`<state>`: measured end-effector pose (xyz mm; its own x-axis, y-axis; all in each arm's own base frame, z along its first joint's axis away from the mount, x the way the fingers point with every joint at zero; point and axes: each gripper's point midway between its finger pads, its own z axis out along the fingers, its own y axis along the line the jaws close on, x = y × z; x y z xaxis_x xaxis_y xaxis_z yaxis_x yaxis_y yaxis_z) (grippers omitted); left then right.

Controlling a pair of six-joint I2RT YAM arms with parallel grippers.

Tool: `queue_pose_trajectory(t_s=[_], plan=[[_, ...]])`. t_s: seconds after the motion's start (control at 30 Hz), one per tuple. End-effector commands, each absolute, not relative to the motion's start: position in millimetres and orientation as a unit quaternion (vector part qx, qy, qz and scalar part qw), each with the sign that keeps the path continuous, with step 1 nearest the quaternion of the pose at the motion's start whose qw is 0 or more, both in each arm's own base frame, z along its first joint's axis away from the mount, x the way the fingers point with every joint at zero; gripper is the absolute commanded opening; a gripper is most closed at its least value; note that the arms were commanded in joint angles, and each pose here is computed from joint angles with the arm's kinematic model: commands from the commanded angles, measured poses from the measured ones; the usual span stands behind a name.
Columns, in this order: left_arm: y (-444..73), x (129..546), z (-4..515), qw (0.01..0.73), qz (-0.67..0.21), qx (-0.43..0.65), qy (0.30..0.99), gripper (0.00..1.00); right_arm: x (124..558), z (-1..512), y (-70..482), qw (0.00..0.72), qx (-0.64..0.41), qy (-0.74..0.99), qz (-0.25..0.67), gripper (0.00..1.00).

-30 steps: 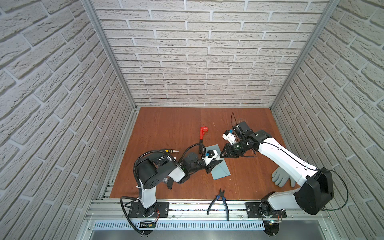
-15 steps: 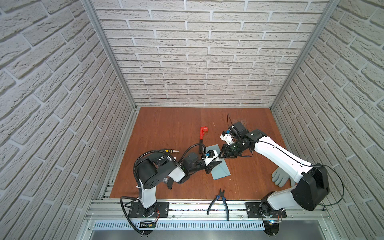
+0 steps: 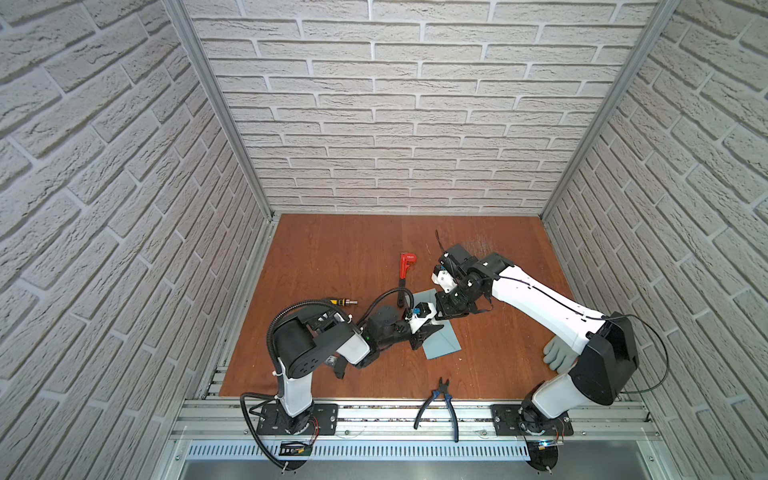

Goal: Place the letter into the envelope and seal it
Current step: 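Press the translucent cap down onto the glue stick's end with the right gripper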

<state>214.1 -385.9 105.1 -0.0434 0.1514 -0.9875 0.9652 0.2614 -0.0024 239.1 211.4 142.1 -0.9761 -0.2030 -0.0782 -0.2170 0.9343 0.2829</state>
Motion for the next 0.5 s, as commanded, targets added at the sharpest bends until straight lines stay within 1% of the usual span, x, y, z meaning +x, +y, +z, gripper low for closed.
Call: queue_pose_trajectory(t_s=[0.0, 0.47], plan=[[-391, 212, 161, 0.587, -0.414, 0.450, 0.531, 0.00, 226, 135, 209, -0.007, -0.123, 0.985, 0.120, 0.23], [-389, 211, 162, 0.588, -0.413, 0.449, 0.531, 0.00, 224, 118, 210, -0.033, -0.135, 0.987, 0.079, 0.23]])
